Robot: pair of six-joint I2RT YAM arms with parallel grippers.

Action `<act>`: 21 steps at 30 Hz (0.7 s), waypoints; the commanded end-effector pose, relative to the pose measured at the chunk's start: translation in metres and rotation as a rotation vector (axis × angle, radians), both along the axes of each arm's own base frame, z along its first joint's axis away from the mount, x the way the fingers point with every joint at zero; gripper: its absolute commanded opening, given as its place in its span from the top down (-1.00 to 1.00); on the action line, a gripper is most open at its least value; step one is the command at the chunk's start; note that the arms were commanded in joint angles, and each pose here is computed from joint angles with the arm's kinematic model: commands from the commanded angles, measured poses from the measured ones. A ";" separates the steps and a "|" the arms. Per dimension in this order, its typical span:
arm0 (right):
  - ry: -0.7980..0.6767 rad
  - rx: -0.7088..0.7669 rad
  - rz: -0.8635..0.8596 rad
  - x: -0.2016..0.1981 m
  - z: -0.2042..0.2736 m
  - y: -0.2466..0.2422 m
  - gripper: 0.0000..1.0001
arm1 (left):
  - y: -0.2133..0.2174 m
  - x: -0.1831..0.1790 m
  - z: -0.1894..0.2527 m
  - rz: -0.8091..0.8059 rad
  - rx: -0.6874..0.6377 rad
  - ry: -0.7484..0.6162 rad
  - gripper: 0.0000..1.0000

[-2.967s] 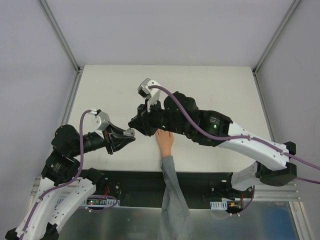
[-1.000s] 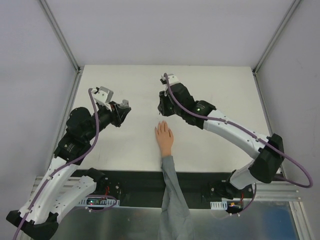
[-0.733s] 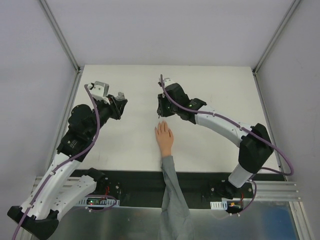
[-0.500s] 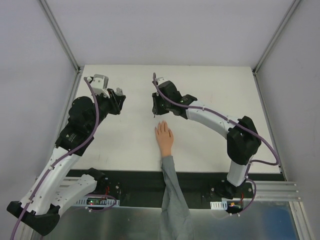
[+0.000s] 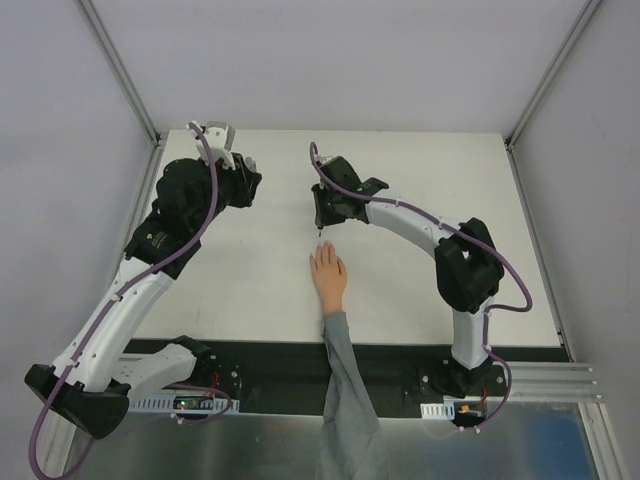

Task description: Paint the nails

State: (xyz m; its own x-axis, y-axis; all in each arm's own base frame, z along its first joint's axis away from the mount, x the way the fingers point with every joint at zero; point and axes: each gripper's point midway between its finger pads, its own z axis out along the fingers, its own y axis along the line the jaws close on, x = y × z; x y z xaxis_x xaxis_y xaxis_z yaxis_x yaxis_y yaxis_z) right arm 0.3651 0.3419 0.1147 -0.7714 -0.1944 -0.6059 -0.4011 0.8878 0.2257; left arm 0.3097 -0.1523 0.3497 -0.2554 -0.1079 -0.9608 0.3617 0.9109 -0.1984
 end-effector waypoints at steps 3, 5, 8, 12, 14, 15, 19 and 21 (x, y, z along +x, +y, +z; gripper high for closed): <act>0.066 0.019 0.020 -0.008 -0.006 0.010 0.99 | -0.008 0.005 0.026 -0.034 -0.003 -0.067 1.00; 0.085 0.012 0.019 -0.010 -0.014 0.011 0.99 | -0.008 0.006 0.026 -0.034 -0.005 -0.066 1.00; 0.076 -0.011 0.016 -0.006 -0.020 0.008 0.99 | -0.008 0.006 0.028 -0.036 -0.006 -0.071 1.00; 0.099 0.004 0.019 -0.001 -0.024 0.009 0.99 | -0.012 0.004 0.029 -0.057 -0.009 -0.071 1.00; 0.097 0.010 0.024 0.000 -0.023 0.012 0.99 | -0.012 0.004 0.029 -0.060 -0.009 -0.071 1.00; 0.095 0.011 0.025 0.001 -0.022 0.012 0.99 | -0.012 0.004 0.029 -0.062 -0.007 -0.072 1.00; 0.104 0.000 0.017 0.000 -0.026 0.010 0.99 | -0.014 0.004 0.027 -0.068 -0.007 -0.065 1.00; 0.109 -0.003 0.014 -0.001 -0.029 0.009 0.99 | -0.013 0.004 0.028 -0.065 -0.008 -0.068 1.00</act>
